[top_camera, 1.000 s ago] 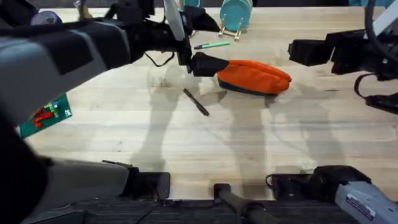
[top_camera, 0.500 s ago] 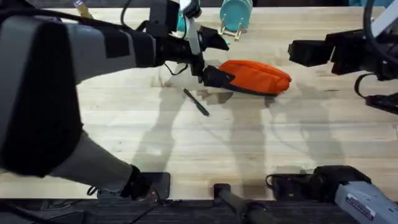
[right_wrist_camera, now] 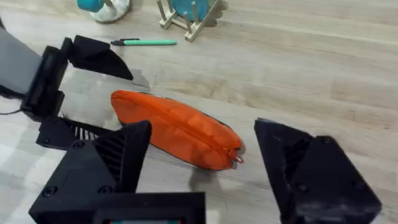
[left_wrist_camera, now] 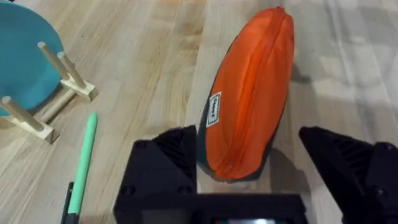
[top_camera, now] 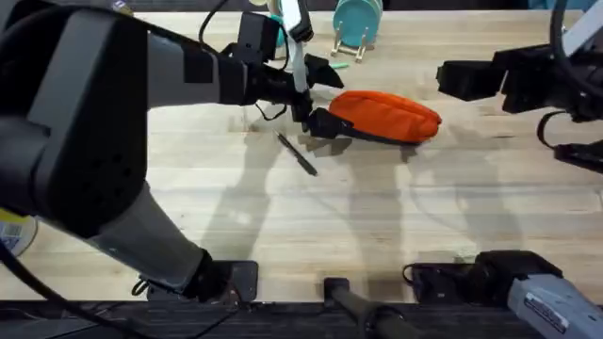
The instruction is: Unzip the bag, pick up the pens from the table one at a time and place them inside, then zip the bag closed.
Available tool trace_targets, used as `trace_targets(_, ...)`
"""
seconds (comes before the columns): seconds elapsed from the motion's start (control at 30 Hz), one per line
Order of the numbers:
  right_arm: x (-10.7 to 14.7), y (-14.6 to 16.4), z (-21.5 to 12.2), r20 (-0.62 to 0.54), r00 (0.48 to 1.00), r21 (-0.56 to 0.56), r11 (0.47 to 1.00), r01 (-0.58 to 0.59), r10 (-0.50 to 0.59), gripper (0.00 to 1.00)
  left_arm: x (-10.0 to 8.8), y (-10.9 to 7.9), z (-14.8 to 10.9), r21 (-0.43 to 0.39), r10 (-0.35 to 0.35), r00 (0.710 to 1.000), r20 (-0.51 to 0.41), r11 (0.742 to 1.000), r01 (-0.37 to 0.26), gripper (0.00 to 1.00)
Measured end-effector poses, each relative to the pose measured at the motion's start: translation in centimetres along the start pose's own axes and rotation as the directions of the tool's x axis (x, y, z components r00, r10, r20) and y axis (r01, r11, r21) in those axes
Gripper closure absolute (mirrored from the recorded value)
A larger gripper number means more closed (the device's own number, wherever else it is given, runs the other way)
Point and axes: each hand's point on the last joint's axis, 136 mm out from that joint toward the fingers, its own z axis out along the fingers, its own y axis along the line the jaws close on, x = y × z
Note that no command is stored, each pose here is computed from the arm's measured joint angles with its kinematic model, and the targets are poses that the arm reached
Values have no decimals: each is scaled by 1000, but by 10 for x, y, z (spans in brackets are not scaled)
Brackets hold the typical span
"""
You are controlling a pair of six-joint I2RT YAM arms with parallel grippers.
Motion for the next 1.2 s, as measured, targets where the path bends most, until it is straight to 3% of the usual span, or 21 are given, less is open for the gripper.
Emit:
trace_targets(0.3,0,0,0,1,1000,0,1000,3,-3,5,1,0,3,-9,7,1000,-13,1000,-7,9)
trace_targets(0.37,0,0,0,1,1000,0,1000,3,-3,5,1,1,3,-13,7,1000,-16,1000,-7,72)
trace_targets(0.53,0,0,0,1,1000,0,1000,3,-3,5,2,1,5,-19,12,1000,-28,1000,-12,682)
trace_targets(0.6,-1,0,0,2,1000,0,1000,3,-3,5,3,2,5,-27,14,999,-33,1000,-15,882)
trace_targets(0.63,-1,0,0,2,1000,0,1000,3,-3,5,3,2,5,-29,16,999,-34,999,-17,936)
trace_targets(1.2,9,1,-1,-35,999,-2,1000,-12,12,6,3,3,6,-31,17,999,-37,999,-18,958)
